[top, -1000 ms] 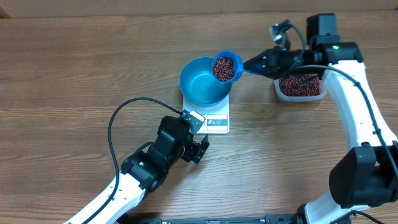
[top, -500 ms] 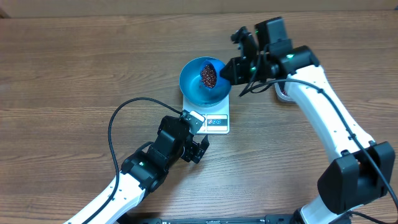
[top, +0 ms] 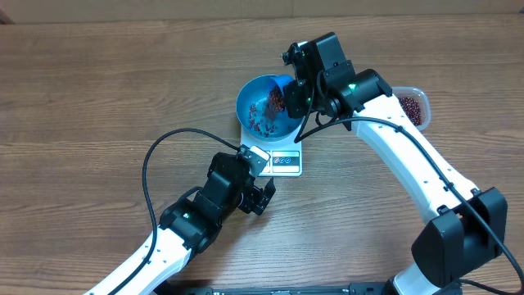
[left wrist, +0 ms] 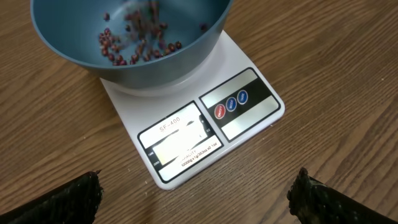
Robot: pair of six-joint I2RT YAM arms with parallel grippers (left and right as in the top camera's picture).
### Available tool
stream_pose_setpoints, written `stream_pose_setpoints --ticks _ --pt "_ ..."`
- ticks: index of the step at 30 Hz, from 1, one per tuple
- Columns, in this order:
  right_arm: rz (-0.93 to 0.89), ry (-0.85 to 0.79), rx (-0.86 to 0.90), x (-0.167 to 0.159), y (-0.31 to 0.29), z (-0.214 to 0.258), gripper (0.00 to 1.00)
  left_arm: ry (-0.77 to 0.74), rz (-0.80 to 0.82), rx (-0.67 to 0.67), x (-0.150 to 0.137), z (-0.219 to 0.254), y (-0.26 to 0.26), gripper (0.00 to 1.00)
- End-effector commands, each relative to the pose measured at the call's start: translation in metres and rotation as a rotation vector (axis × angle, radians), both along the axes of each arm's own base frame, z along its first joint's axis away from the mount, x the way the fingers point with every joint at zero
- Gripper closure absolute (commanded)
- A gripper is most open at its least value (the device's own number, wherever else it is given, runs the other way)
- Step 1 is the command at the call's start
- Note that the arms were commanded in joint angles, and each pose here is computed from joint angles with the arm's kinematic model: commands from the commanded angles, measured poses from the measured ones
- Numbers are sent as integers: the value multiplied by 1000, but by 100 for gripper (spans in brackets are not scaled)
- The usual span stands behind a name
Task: Scoop item into bowl and weigh 150g on scale
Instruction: 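Tip the scoop with the right gripper to pour beans into the bowl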
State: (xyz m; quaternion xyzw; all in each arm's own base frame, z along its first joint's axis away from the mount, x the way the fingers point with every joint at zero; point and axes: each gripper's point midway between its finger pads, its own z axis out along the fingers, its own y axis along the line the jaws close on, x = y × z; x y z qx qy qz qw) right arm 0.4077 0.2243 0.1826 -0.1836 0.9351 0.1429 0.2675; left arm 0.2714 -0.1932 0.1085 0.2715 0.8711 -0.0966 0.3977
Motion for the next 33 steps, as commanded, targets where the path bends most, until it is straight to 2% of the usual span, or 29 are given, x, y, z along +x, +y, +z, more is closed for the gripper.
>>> stream_pose_setpoints --ticks 1,7,20,33 --pt "28 -103 -10 5 2 31 96 2 15 4 0 -3 2 0" --pt "64 -108 -29 2 5 30 96 2 15 4 0 -3 2 1" --pt "96 -213 -257 -11 19 28 96 2 15 4 0 -3 2 0" --pt "85 -230 -288 -11 19 29 96 2 15 4 0 -2 2 0"
